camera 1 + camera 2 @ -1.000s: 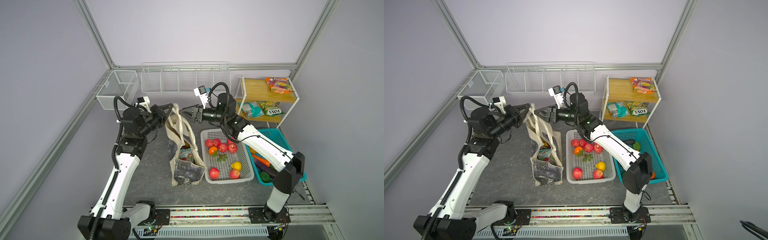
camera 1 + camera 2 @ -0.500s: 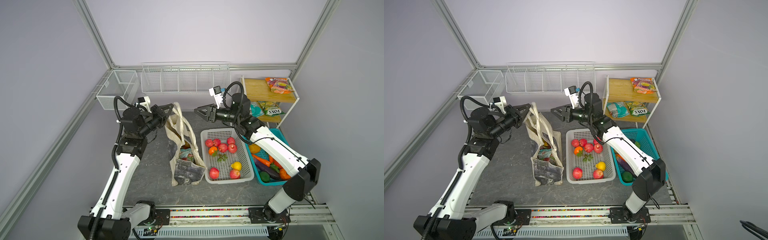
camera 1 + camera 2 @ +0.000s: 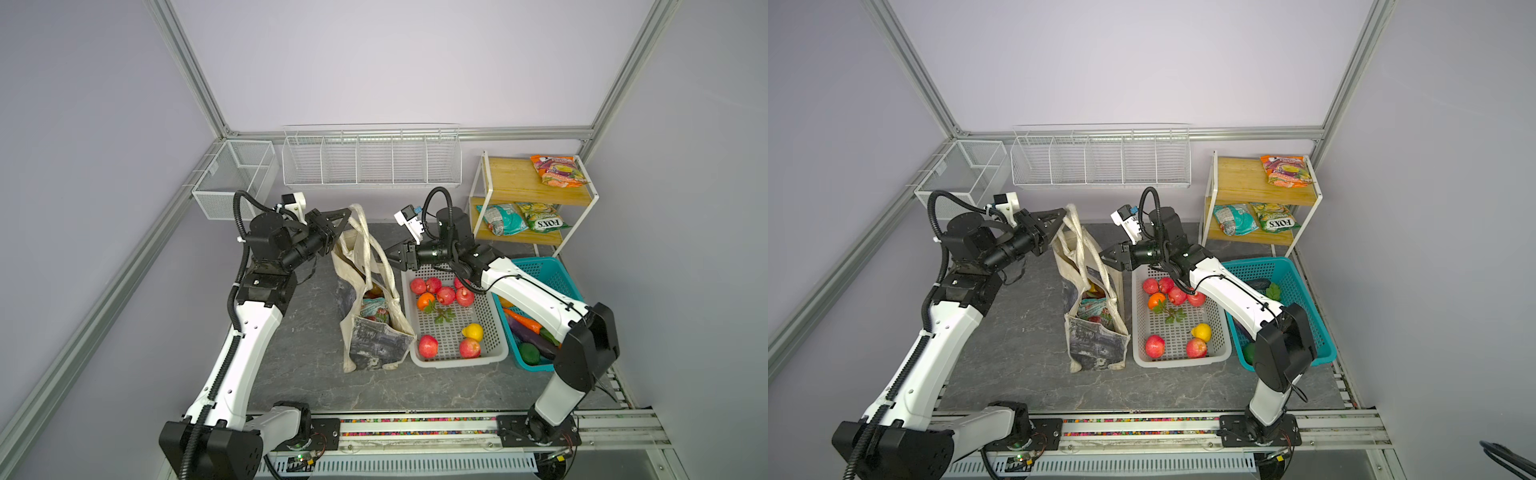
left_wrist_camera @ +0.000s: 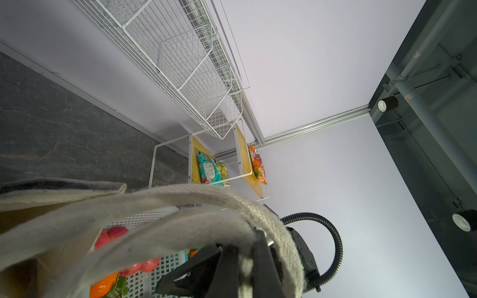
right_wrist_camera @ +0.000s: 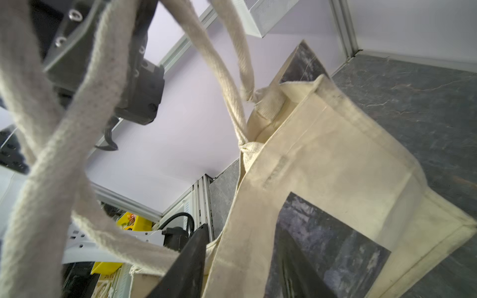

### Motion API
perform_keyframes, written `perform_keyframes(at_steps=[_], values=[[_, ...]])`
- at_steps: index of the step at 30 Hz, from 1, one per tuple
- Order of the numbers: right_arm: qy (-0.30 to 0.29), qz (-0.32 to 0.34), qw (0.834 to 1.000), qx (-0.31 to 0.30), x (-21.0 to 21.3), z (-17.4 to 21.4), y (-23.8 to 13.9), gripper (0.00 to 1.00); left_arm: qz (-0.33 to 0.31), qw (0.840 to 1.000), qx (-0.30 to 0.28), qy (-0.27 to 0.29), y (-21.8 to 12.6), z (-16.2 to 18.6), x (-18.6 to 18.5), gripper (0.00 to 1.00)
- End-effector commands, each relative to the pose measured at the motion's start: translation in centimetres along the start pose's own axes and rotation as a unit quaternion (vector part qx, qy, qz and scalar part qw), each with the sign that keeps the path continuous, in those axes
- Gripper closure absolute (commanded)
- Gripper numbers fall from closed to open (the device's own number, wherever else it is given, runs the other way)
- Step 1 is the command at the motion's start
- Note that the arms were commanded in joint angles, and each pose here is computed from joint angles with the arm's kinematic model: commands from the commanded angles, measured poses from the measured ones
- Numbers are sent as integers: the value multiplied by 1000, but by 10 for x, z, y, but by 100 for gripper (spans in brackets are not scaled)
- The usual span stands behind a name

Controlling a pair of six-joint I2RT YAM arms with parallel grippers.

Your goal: Place the food into the grocery bag and tie it

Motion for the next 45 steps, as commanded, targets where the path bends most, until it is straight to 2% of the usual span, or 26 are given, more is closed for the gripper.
perform_keyframes(at_steps=[1,10,26,35,45], values=[[-24,-41,999,9,15,7,3,52,12,1000,11,8,1,1,-6,100],[-27,-75,997,4,29,12,2,46,16,1000,23,7,8,3,-6,100],[-55,-101,993,-42,61,-11,-16,30,14,999,42,15,22,13,-12,100],[-55,-112,991,-41,67,-14,-3,23,15,999,46,15,22,15,-13,100],[-51,-115,991,-51,63,-26,11,19,15,999,49,17,20,17,-13,100]])
Point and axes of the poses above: each gripper's point midway between its finger pads, its own y axis out along the fingers, its own x axis along the line the jaws close on, z = x × y, the point moved 3 cm from there along -y, back along the fingers, and after that the axes turned 7 degrees about -y, right-handed, at the moved point
